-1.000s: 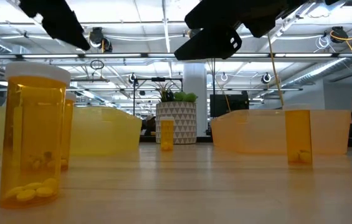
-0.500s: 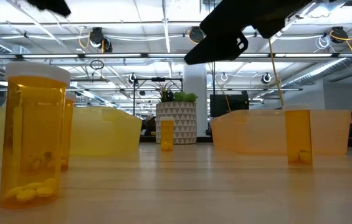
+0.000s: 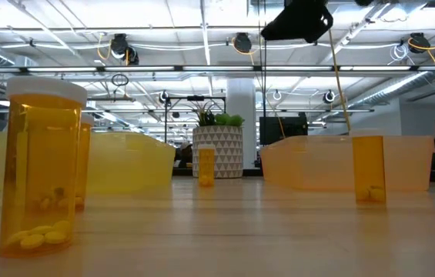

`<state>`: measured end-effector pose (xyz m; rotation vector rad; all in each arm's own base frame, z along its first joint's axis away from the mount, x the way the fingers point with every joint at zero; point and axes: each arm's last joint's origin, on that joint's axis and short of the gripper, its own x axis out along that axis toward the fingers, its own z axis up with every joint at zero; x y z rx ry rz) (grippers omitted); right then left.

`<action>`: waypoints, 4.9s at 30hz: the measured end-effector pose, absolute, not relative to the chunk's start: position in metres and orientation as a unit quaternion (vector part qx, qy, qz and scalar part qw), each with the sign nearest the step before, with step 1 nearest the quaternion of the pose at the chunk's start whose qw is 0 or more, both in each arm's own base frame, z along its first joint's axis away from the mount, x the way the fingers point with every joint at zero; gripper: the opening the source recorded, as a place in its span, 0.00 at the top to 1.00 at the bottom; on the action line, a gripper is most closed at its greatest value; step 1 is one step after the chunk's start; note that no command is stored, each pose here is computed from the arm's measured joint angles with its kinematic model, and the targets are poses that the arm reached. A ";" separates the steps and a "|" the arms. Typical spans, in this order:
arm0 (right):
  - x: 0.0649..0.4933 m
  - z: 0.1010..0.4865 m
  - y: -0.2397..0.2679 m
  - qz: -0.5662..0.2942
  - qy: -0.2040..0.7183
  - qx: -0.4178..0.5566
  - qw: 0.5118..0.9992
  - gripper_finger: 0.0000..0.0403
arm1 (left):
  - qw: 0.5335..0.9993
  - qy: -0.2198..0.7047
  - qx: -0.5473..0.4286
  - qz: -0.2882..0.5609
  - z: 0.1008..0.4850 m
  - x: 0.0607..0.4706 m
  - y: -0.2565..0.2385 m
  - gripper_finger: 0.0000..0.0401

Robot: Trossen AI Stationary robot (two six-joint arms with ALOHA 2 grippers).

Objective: Pick and place medicine bottles into bin by pill shape (circle, oval)
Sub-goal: Put the large medicine bottle into the yellow bin

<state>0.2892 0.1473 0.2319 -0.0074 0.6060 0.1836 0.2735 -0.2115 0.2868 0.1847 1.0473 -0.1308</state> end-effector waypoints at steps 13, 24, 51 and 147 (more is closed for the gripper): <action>0.284 0.228 0.152 0.098 0.317 -0.018 0.943 0.13 | 0.820 0.565 0.076 -0.048 0.242 0.296 -0.219 0.10; 0.284 0.228 0.152 0.097 0.319 -0.018 0.943 0.13 | 0.783 0.616 0.091 -0.005 0.207 0.312 -0.204 0.10; 0.284 0.228 0.152 0.097 0.318 -0.018 0.943 0.13 | 0.787 0.611 0.085 0.006 0.197 0.315 -0.197 0.11; 0.286 0.227 0.148 0.091 0.320 -0.018 0.943 0.13 | 0.769 0.573 0.227 -0.172 0.148 0.336 -0.202 0.32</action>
